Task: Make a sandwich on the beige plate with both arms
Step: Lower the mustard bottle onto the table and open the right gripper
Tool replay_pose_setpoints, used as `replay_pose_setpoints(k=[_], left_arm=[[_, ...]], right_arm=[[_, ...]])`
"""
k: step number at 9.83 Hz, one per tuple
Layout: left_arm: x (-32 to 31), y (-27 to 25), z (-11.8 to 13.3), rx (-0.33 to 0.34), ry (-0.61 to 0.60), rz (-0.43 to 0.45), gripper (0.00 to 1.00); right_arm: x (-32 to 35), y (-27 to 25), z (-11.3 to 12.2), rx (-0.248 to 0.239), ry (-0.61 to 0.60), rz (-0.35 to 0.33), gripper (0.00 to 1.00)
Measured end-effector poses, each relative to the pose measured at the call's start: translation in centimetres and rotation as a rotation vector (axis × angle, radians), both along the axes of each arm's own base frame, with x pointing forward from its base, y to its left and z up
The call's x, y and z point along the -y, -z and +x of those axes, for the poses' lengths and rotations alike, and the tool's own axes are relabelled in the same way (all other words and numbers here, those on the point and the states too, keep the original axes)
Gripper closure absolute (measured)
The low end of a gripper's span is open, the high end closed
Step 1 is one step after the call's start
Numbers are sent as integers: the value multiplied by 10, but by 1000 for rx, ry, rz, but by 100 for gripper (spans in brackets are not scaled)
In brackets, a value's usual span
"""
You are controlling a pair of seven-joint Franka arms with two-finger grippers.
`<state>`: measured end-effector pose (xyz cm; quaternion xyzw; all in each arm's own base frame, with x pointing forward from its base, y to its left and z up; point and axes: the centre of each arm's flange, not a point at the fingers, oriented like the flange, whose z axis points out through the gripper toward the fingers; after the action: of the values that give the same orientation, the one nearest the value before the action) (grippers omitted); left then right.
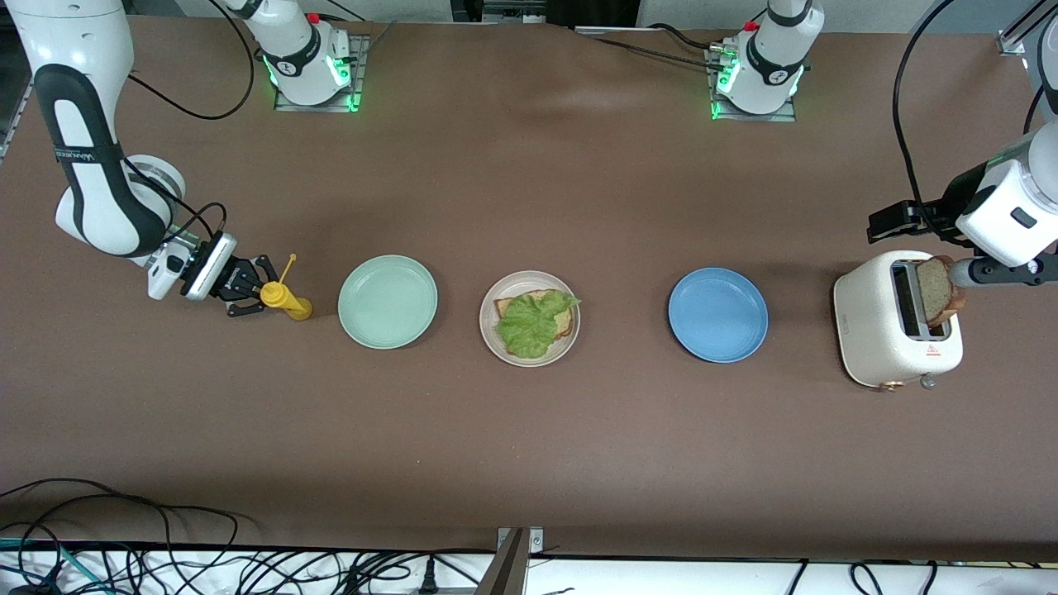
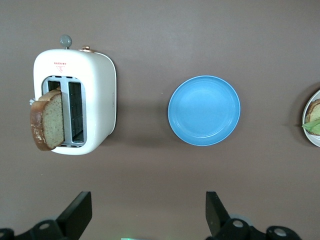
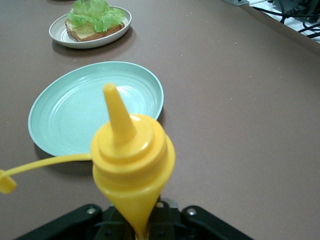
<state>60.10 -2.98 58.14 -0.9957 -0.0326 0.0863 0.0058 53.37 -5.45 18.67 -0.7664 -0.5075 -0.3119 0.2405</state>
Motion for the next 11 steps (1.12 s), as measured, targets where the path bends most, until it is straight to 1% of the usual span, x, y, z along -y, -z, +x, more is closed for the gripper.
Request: replay_pose_setpoints(k=[1, 2, 6, 8, 11], left_arm=[[0, 0, 0, -1, 0, 0, 0], [0, 1, 0, -2, 0, 0, 0], [-1, 2, 1, -4, -1, 1, 0], [-2, 2, 1, -4, -3, 1, 0], [-10, 3, 2, -4, -17, 1, 0]], right_arm=[[0, 1, 0, -2, 0, 0, 72], [0, 0, 0, 0, -1, 0, 56], [8, -23, 7, 39, 16, -5, 0], [26, -31, 6, 46, -12, -54, 0], [44, -44, 2, 47, -97, -141, 0]])
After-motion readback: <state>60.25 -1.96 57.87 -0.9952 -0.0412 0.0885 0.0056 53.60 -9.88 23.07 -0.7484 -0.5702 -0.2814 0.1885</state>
